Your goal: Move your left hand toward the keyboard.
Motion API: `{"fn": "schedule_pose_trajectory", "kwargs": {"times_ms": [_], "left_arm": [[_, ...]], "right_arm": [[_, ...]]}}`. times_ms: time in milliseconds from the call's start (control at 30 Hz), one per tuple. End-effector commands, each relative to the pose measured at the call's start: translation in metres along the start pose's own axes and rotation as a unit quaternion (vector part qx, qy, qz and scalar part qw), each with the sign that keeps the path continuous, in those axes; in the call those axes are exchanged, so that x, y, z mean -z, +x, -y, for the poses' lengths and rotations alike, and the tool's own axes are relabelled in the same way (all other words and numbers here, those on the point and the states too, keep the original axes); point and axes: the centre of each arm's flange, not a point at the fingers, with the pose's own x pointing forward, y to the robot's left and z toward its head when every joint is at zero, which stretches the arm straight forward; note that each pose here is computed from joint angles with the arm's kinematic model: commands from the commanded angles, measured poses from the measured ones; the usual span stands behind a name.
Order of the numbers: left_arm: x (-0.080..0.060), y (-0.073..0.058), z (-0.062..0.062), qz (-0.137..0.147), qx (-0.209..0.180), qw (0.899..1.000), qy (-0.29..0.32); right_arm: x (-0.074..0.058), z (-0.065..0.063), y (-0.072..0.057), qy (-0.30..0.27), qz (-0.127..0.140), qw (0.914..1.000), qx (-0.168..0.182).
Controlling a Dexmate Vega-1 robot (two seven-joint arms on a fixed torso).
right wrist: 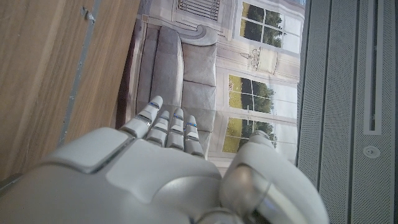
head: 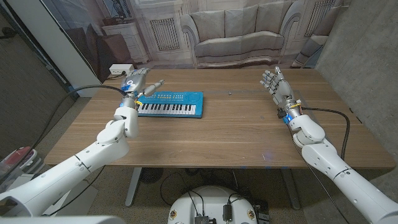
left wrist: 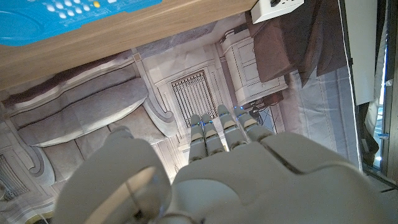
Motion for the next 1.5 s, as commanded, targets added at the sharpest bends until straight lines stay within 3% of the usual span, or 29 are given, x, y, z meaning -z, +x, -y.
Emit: {"fn": "schedule_pose_trajectory", "kwargs": {"times_ms": [33,900,1500], "left_arm": [[-0.001,0.009,0.013,-0.011,0.038,0.999,0.002],[0.0,0.021,0.036,-0.022,0.085,0.996,0.004],[-0.007,0.025,0.06,-0.014,0.112,0.994,-0.005]], "right_arm": [[0.002,-0.001,-0.002,0.003,-0.001,1.0,0.002],[-0.002,0.0,-0.003,0.003,0.002,1.0,0.004],[0.001,-0.001,-0.005,0.006,0.001,1.0,0.007]]}}
